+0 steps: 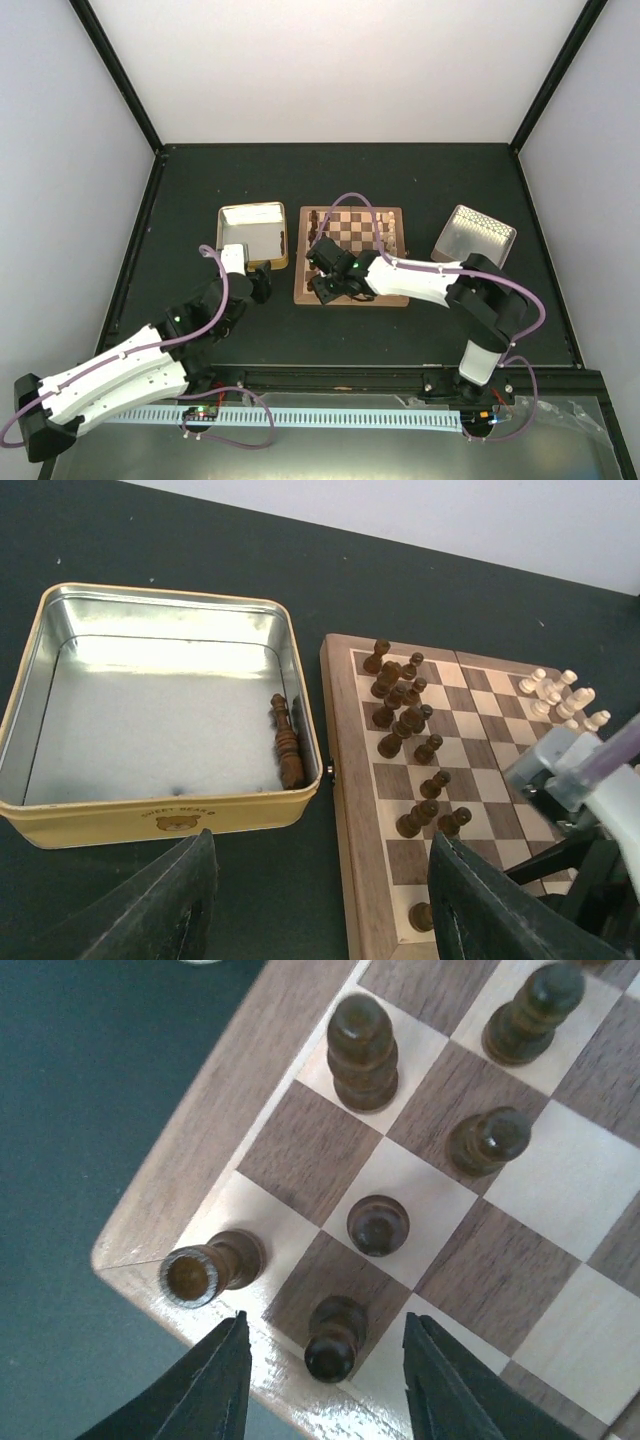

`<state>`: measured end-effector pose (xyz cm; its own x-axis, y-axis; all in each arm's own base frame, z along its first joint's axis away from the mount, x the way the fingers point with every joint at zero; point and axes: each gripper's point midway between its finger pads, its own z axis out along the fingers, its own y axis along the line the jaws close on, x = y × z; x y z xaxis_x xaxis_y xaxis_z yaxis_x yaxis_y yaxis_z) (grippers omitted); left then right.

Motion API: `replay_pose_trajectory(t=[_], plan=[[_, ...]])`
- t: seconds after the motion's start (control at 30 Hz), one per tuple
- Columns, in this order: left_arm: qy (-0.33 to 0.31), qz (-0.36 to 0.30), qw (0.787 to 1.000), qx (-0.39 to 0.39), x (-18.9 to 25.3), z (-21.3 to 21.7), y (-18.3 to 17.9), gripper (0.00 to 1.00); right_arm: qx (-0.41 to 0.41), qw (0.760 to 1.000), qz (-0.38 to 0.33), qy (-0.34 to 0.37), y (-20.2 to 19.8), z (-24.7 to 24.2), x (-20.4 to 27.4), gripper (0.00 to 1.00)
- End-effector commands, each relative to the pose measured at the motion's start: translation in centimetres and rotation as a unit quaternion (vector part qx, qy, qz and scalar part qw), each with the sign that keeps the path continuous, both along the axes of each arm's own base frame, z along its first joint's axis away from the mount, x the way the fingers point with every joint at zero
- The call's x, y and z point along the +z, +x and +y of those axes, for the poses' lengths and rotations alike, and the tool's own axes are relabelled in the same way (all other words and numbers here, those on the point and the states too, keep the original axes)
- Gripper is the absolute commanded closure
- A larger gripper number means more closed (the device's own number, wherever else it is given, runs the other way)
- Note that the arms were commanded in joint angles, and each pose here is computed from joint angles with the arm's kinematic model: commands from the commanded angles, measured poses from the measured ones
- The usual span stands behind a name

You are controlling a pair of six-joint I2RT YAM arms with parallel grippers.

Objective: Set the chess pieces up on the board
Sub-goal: Place the chess piece on the chessboard, then adjust the chess piece on the chessboard.

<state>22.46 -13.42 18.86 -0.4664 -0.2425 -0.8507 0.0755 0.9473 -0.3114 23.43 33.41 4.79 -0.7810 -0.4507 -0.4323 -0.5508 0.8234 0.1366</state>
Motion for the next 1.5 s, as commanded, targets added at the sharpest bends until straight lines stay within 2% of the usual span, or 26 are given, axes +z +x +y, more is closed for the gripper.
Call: replay_pose_trajectory(t=[0.0,0.23,0.33,0.5,0.73,1.1,1.47], plan=[[-0.002,0.003,1.0,0.0,0.0,-0.1,0.2,0.41,-0.015,0.998,-0.036,0.041,0.7,0.3,3.7,0.55],[-0.004,0.014,1.0,-0.005,-0.3,-0.3,0.7,0.4,-0.076,0.99,-0.063,0.099,2.7,-2.0,6.9,0.55],[-0.006,0.02,1.0,-0.007,-0.4,-0.4,0.9,0.4,-0.115,0.988,-0.049,0.095,3.9,-3.8,5.7,0.61],[-0.011,0.032,0.999,-0.009,-0.8,-0.3,1.3,0.42,-0.127,0.989,-0.022,0.075,5.1,-4.3,3.4,0.79],[-0.019,0.047,0.999,-0.01,-1.4,-0.3,1.8,0.44,-0.113,0.992,-0.004,0.058,5.9,-3.0,1.3,0.87],[-0.019,0.056,0.998,-0.01,-1.7,-0.3,2.3,0.45,-0.106,0.993,0.0,0.046,7.1,-1.8,-0.2,0.94],[-0.018,0.065,0.998,-0.011,-2.0,-0.2,2.4,0.45,-0.091,0.994,0.021,0.06,6.4,-1.1,-0.9,0.93]])
